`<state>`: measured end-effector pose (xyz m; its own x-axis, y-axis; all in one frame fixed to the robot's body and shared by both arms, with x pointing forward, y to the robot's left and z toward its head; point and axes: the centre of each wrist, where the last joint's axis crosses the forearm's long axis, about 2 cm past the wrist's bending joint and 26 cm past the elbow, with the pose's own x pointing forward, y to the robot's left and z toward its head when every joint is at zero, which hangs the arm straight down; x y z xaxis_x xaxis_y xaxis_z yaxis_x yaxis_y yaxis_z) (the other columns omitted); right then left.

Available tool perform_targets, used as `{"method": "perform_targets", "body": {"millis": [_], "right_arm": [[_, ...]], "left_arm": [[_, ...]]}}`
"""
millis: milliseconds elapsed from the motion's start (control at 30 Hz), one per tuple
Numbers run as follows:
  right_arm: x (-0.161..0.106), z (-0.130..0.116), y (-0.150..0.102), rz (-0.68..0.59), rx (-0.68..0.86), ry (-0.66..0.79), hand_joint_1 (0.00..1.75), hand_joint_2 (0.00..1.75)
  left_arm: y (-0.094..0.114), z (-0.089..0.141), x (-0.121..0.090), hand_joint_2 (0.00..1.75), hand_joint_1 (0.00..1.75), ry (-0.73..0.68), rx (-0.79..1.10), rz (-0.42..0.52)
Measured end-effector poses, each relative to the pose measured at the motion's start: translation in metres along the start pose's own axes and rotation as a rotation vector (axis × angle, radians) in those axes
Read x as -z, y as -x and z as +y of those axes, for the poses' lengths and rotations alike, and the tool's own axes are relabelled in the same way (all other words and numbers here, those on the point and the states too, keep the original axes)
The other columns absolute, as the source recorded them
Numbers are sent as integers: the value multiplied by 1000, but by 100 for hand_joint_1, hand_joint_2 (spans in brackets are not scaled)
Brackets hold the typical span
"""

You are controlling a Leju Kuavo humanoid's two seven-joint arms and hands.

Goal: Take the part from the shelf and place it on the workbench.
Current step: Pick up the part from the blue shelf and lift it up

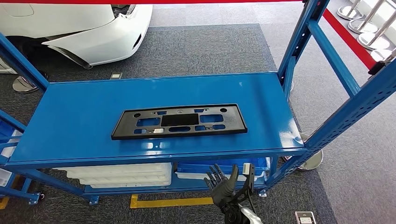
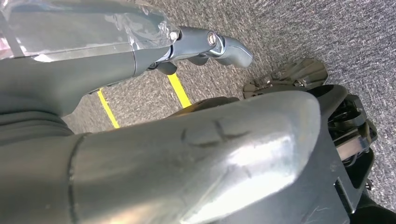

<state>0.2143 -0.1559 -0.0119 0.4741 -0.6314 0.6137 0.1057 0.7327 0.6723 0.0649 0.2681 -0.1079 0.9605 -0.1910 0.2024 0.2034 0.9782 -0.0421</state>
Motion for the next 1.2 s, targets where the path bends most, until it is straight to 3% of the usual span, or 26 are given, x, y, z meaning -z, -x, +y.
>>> {"method": "perform_targets", "body": {"millis": [433, 933, 1200], "right_arm": [[1, 9, 3, 27, -34, -43, 0, 0], [9, 62, 13, 159, -46, -278, 0, 0], [8, 75, 19, 187, -54, -320, 0, 0]], "left_arm": [[0, 0, 0, 0, 0, 3, 18, 1], [0, -1, 0, 0, 0, 8, 55, 1], [0, -1, 0, 0, 0, 8, 58, 1]]}}
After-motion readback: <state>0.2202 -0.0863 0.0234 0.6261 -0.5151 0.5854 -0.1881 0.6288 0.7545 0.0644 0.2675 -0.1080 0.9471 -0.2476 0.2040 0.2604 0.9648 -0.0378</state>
